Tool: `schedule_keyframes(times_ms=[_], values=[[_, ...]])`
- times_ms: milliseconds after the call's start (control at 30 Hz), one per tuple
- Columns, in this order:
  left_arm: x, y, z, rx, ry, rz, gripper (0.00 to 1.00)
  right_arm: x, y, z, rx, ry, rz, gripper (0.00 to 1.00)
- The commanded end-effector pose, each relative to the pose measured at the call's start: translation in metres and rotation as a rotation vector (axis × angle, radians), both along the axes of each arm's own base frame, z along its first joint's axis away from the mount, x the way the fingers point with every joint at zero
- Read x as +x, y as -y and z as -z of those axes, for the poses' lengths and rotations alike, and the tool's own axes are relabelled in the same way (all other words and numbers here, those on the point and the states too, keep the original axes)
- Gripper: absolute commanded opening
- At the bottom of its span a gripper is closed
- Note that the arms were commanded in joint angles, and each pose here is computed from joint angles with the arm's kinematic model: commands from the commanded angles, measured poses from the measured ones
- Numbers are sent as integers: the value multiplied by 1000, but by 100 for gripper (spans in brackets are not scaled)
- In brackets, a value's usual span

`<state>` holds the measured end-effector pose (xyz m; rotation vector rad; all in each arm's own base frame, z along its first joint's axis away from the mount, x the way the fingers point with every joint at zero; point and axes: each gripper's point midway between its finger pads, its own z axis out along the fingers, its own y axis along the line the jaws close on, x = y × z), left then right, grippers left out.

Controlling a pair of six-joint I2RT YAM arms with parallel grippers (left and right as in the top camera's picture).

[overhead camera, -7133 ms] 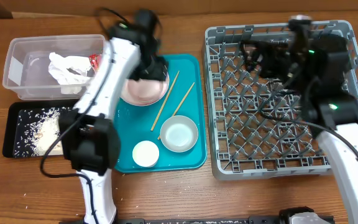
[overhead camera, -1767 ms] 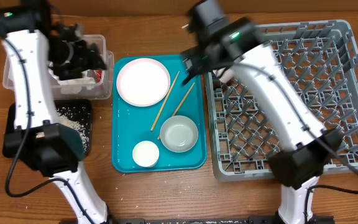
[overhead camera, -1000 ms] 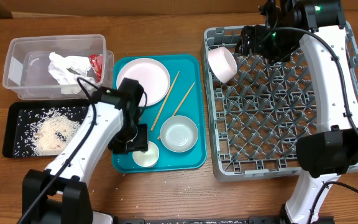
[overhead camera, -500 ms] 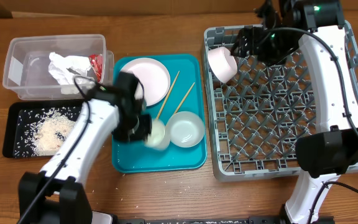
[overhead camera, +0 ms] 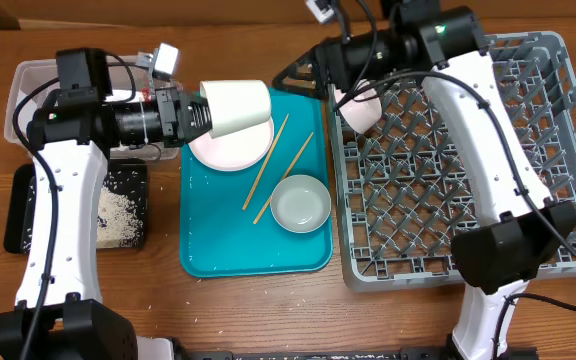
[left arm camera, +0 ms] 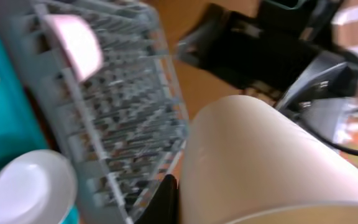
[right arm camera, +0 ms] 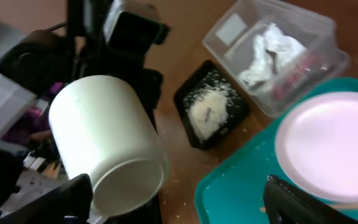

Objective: Sort waste into correct bins and load items into the dishwasher

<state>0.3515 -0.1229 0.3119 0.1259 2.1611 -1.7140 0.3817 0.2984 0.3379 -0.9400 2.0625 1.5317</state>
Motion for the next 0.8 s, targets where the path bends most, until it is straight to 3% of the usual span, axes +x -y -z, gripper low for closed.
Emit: schedule_keyframes(times_ms=[0,167,467,767], values=[[-13,3,-32,-131,64,79,4,-31,-15,-30,114,93,-136,89],[-11,3,-31,-121,61,73,4,-49,-22,-44,216,173,-245,89],[-9,3,-29,-107,54,61,4,-49,-22,-45,222,182,-247,89],[-8,3,-29,-106,63,62,4,-75,-51,-47,235,201,-332,75]])
